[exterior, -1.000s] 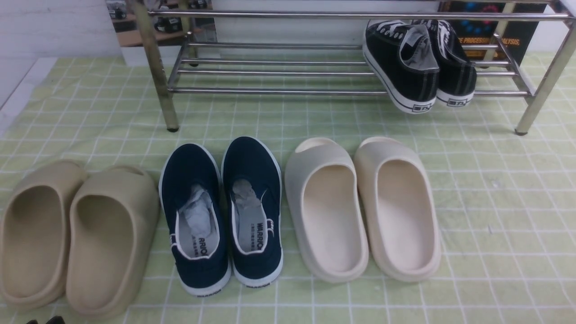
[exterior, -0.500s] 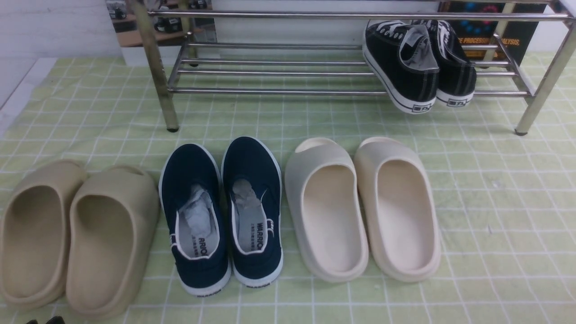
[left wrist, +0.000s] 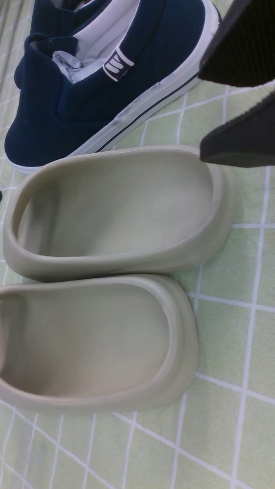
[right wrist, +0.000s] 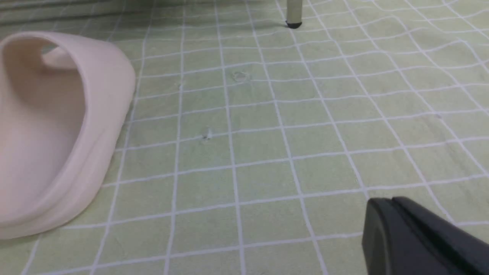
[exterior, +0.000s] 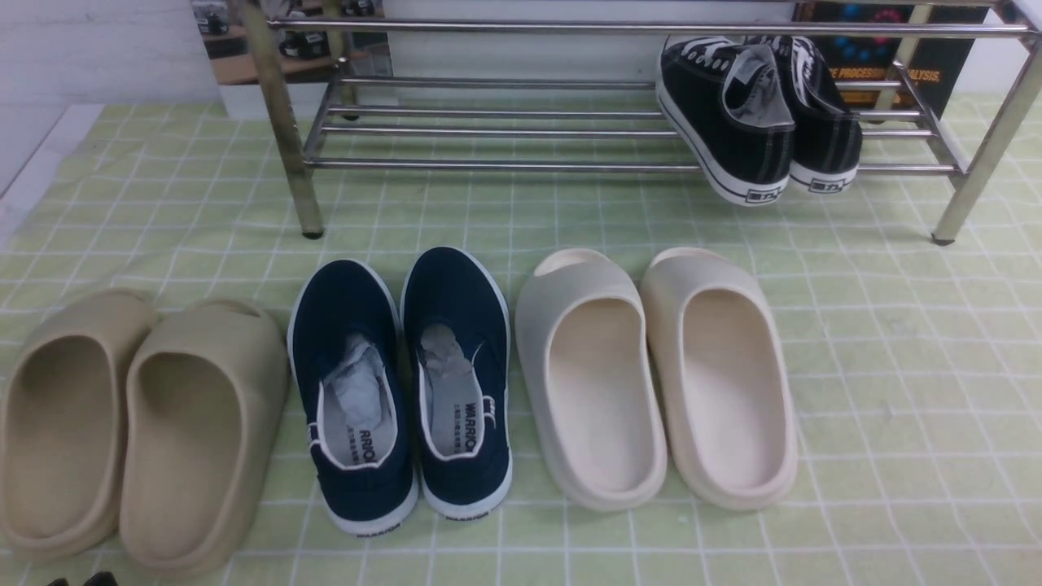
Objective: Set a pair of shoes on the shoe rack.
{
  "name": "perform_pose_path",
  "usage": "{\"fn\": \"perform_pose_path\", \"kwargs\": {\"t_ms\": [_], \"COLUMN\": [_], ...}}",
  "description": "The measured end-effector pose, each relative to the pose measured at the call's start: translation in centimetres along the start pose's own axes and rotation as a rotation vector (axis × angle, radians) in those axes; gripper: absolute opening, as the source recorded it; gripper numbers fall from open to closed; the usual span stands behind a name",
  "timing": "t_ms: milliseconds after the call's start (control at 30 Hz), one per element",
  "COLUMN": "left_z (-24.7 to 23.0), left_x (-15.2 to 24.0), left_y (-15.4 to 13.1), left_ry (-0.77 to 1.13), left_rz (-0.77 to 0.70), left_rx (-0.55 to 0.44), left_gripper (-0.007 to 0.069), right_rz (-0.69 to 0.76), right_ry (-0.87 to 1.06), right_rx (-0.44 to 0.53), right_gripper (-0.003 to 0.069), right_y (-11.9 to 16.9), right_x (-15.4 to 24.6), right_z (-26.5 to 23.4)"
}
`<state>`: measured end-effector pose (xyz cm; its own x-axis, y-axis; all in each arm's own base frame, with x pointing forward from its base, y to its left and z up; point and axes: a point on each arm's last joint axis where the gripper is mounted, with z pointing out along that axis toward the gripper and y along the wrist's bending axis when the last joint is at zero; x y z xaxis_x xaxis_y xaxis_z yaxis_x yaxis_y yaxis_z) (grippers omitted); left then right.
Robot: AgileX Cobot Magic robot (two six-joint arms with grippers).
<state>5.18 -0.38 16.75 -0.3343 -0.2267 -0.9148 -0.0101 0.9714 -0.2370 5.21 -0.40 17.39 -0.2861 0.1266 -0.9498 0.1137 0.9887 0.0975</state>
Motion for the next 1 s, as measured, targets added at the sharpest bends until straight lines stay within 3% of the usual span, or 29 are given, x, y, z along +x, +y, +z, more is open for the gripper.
{"fn": "perform_pose_path", "kwargs": {"t_ms": [300,1000], "left_z": [0.0,0.0], "left_x": [0.0,0.0], "left_y": [0.0,0.0], "left_ry": [0.0,0.0], "left_rz": [0.0,0.0], "left_rx": [0.0,0.0], "left_gripper": [0.0238,0.0238], "right_rz": [-0.035,-0.035], "right_ry": [0.011,0.013], "right_rx": [-0.11,-0.113], "right_gripper": [0.0013,0.002], "right_y": [0.6,0.61], "right_x": [0.07,0.08], "right_z": [-0.04,-0.04]}}
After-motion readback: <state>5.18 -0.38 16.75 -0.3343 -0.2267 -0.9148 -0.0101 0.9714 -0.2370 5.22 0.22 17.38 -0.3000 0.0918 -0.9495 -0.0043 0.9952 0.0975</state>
